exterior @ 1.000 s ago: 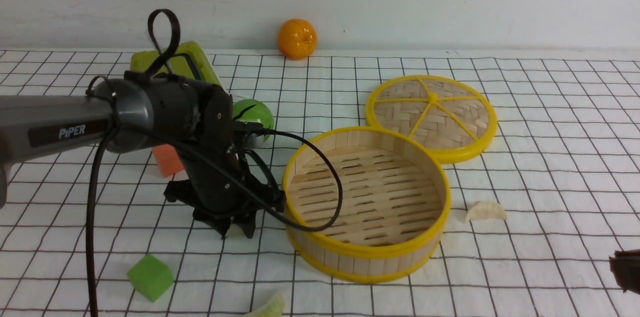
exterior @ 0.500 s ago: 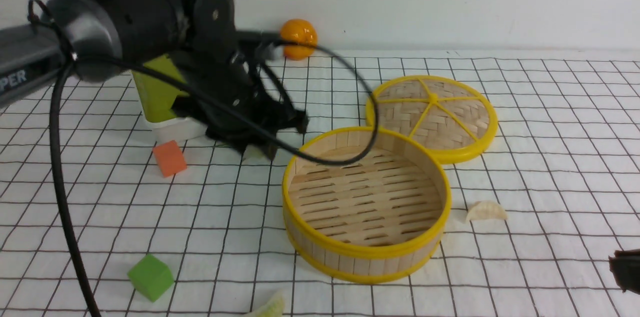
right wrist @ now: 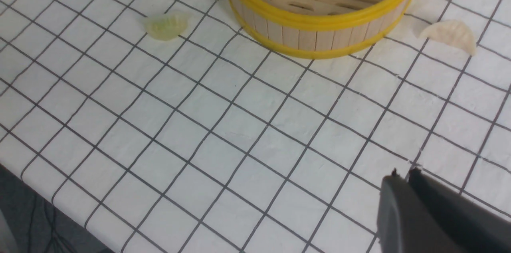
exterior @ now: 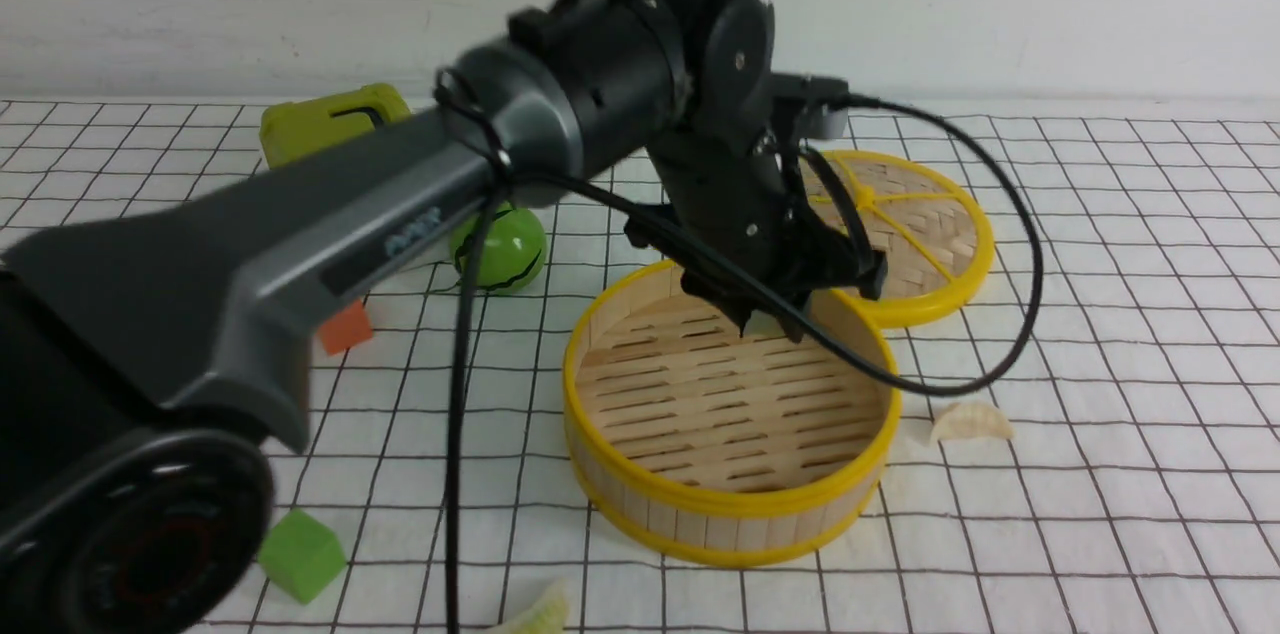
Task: Put the dumplings into the steamer on the table with the white tablecloth.
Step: 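Place the dumpling into the bamboo steamer basket with the left gripper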
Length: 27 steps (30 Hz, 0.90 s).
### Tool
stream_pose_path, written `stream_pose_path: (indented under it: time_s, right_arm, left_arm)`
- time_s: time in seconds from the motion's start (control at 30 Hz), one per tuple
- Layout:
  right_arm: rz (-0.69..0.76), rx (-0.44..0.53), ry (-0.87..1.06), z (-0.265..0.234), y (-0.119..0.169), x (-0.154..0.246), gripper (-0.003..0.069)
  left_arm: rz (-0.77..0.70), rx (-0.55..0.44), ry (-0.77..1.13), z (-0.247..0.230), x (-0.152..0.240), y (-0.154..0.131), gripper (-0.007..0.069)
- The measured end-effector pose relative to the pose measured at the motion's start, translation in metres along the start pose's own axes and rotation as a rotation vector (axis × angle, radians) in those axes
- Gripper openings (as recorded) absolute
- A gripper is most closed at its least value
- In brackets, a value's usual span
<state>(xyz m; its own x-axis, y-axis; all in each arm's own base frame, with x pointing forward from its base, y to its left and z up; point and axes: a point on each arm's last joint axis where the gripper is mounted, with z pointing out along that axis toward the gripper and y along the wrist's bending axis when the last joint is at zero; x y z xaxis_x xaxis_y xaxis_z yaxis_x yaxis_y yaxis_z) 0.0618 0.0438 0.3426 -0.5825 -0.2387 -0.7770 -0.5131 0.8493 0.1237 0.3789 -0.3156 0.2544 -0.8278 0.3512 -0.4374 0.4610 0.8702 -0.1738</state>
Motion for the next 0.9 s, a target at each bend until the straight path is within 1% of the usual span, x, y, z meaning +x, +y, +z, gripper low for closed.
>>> stream_pose_path:
  time_s: [0.03, 0.07, 0.1, 0.13, 0.2, 0.3, 0.47, 0.53, 0.63, 0.73, 0.77, 0.83, 0.9]
  right_arm:
    - [-0.002, 0.008, -0.012, -0.003, 0.001, 0.002, 0.0029]
    - [-0.002, 0.010, -0.014, -0.004, 0.001, 0.002, 0.0029]
    - [-0.002, 0.027, -0.034, -0.010, 0.002, 0.006, 0.0030]
    - [-0.003, 0.029, -0.036, -0.010, 0.002, 0.006, 0.0030]
    - [-0.003, 0.058, -0.043, -0.015, 0.001, 0.009, 0.0031]
    - [0.004, 0.094, -0.035, -0.017, -0.001, 0.011, 0.0034]
    - [-0.004, 0.117, -0.023, -0.017, -0.003, 0.012, 0.0039]
    - [-0.005, 0.121, -0.022, -0.017, -0.004, 0.012, 0.0040]
    - [-0.006, 0.122, -0.021, -0.017, -0.004, 0.012, 0.0041]
    - [-0.006, 0.122, -0.021, -0.017, -0.004, 0.012, 0.0043]
    - [-0.006, 0.122, -0.021, -0.017, -0.004, 0.012, 0.0045]
    - [-0.006, 0.122, -0.021, -0.017, -0.004, 0.012, 0.0048]
    - [-0.006, 0.122, -0.021, -0.017, -0.004, 0.012, 0.0050]
  left_arm:
    - [-0.004, -0.003, 0.012, 0.012, 0.001, 0.001, 0.0242]
    - [-0.004, -0.003, 0.008, 0.012, 0.001, 0.001, 0.0242]
    - [-0.006, -0.008, 0.025, 0.033, 0.004, 0.003, 0.0242]
    - [-0.006, -0.008, 0.023, 0.033, 0.003, 0.003, 0.0242]
    - [-0.012, -0.009, 0.014, 0.050, 0.004, 0.004, 0.0242]
    - [-0.016, -0.021, -0.023, 0.058, 0.002, 0.006, 0.0242]
    - [-0.022, -0.040, -0.055, 0.061, 0.000, 0.007, 0.0244]
    - [-0.020, -0.044, -0.055, 0.061, 0.000, 0.007, 0.0277]
    - [-0.023, -0.045, -0.049, 0.061, 0.001, 0.007, 0.0406]
    - [-0.023, -0.052, -0.028, 0.053, 0.001, 0.007, 0.0500]
    - [-0.022, -0.054, -0.024, 0.045, 0.000, 0.006, 0.0526]
    - [-0.015, -0.060, -0.025, 0.027, -0.004, 0.004, 0.0553]
    - [0.016, -0.073, -0.039, -0.010, -0.009, 0.002, 0.0568]
